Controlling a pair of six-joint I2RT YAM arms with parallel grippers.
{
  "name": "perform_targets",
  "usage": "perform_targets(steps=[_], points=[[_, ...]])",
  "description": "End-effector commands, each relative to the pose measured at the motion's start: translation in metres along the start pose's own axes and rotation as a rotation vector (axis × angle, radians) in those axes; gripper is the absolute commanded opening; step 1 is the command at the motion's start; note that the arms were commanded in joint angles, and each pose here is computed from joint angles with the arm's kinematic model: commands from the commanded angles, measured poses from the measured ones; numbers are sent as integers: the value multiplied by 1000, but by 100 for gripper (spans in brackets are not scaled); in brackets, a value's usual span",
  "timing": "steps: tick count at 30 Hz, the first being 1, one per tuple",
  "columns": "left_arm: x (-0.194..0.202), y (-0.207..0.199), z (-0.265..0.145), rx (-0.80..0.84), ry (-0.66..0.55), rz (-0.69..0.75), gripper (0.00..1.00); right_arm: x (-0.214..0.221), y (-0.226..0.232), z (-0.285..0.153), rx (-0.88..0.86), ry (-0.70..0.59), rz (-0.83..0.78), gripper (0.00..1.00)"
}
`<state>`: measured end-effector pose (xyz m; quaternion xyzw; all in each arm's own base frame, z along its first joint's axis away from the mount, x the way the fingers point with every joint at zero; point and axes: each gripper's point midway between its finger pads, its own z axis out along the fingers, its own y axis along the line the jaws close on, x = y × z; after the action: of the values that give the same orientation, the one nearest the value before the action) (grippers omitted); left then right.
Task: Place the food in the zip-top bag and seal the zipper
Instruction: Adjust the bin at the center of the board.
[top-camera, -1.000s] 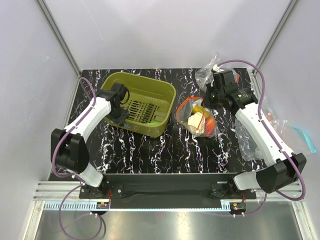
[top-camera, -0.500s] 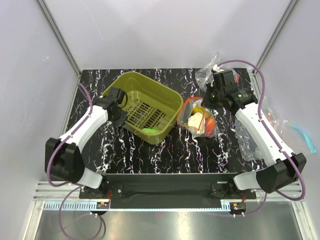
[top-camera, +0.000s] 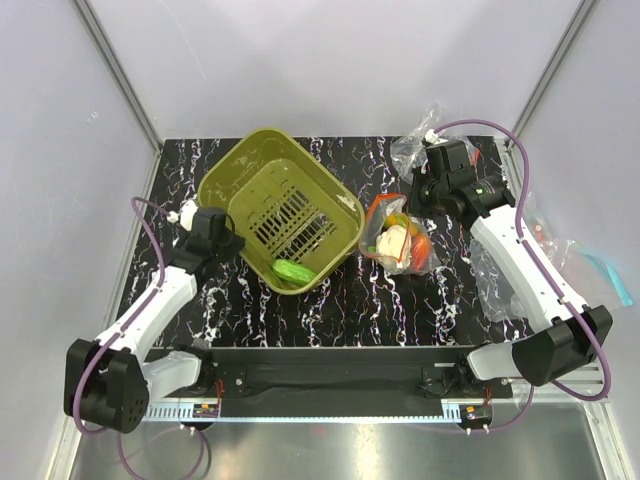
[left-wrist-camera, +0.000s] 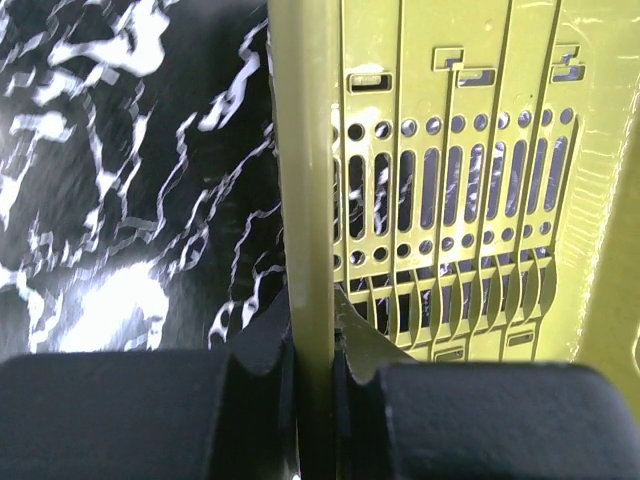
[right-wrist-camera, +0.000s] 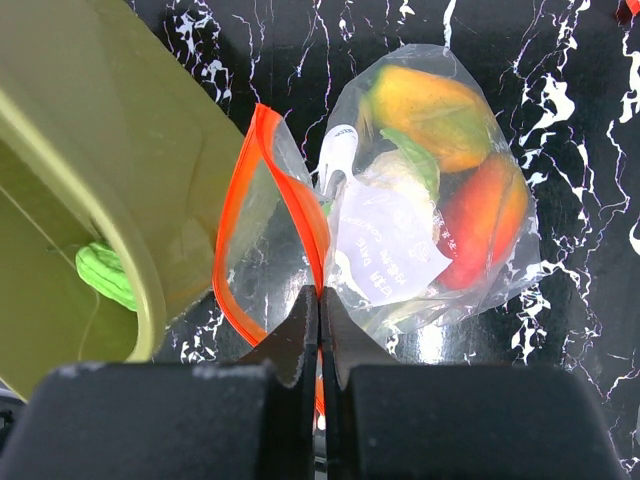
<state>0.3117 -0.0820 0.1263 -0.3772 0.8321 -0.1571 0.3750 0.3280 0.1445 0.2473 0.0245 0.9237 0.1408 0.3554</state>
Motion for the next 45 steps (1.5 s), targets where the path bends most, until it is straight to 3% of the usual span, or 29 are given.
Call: perform_targets(steps=[1, 5, 7, 8, 11, 16, 18, 22, 24, 26, 31, 36, 40, 43, 45], points=[[-37, -52, -15, 267, -143, 58, 0, -14, 1, -3, 0, -45, -5, 0], [-41, -45, -24, 279, -166, 54, 0, -12, 0, -4, 3, -43, -7, 0], [-42, -21, -15, 137, -156, 11, 0, -12, 0, -4, 3, -41, -9, 0], [-51, -27, -18, 123, -161, -2, 0, -12, 0, -4, 2, -41, -11, 0], [-53, -6, -8, -68, -120, 40, 0, -12, 1, -4, -1, -41, -10, 0], [-102, -7, -13, -217, -141, 195, 0, -12, 1, -6, -5, -44, -7, 0], [-107, 1, -7, -265, -80, 297, 0, -12, 1, -7, -3, -45, -10, 0], [-114, -4, 6, -211, 31, 411, 0, -12, 0, -8, 2, -50, -9, 0], [-113, -8, 11, -164, 71, 486, 7, -13, 1, -8, -2, -50, -8, 0], [-117, -13, 21, -139, 105, 563, 8, -12, 1, -7, -4, -46, -9, 0], [-100, -34, 60, 41, 247, 747, 0, -10, 3, -6, -15, -36, -4, 0], [-111, -49, 80, 127, 219, 925, 0, -10, 3, -7, -10, -35, -11, 0], [-136, -63, 87, 116, 152, 1020, 17, -9, 2, -8, -7, -31, -6, 0], [-162, -80, 94, 99, 97, 1061, 18, -9, 4, -7, -16, -28, 0, 0], [-168, -85, 101, 95, 105, 1089, 30, -9, 5, -5, -18, -21, 8, 0]])
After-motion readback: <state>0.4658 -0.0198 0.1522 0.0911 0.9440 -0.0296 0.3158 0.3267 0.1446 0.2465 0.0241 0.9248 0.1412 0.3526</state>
